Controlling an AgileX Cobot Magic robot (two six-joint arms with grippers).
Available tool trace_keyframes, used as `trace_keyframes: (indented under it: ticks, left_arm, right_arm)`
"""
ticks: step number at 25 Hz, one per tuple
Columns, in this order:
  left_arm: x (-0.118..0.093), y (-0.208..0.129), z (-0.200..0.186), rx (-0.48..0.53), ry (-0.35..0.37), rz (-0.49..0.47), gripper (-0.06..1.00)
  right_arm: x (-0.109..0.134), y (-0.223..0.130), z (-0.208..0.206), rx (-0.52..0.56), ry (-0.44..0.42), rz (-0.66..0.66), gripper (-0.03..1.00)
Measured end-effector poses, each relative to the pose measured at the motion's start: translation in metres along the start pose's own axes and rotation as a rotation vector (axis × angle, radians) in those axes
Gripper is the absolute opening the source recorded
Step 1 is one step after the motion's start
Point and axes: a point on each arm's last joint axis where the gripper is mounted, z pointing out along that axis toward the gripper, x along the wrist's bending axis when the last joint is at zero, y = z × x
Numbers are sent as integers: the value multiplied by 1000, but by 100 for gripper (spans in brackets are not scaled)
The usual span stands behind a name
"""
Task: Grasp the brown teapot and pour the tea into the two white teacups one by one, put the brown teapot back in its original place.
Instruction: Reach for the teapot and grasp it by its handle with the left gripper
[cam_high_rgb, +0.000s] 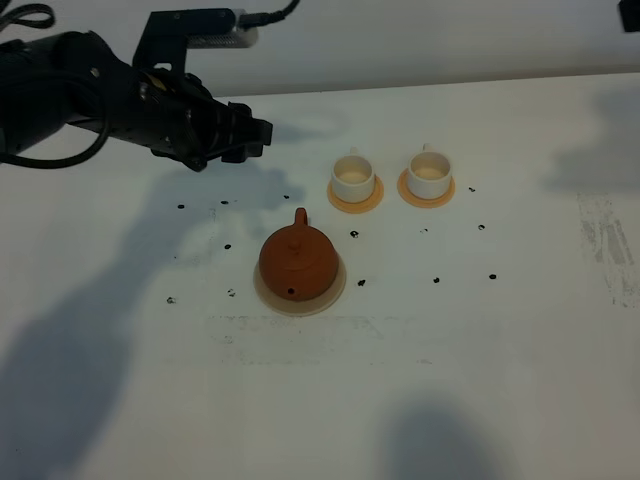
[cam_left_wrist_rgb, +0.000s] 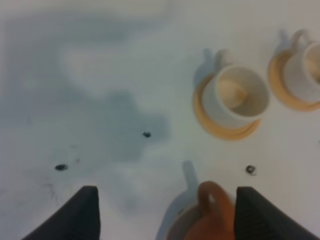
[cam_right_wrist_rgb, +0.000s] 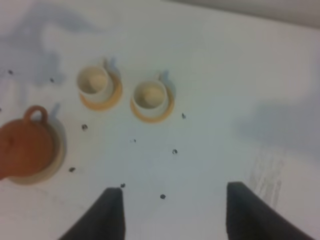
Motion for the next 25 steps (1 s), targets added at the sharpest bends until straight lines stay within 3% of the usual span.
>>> trace_keyframes:
  ticks: [6, 19, 25]
  left_arm:
    - [-5, -2, 1, 10, 66, -10, 55]
    - [-30, -4, 6, -10, 36, -12, 53]
    - [-38, -16, 33, 50, 32, -15, 53]
  right_arm:
    - [12, -22, -51, -101, -9, -10, 47]
    - [27, -121, -102, -167, -50, -27, 47]
    - [33, -174, -113, -210, -66, -39, 47]
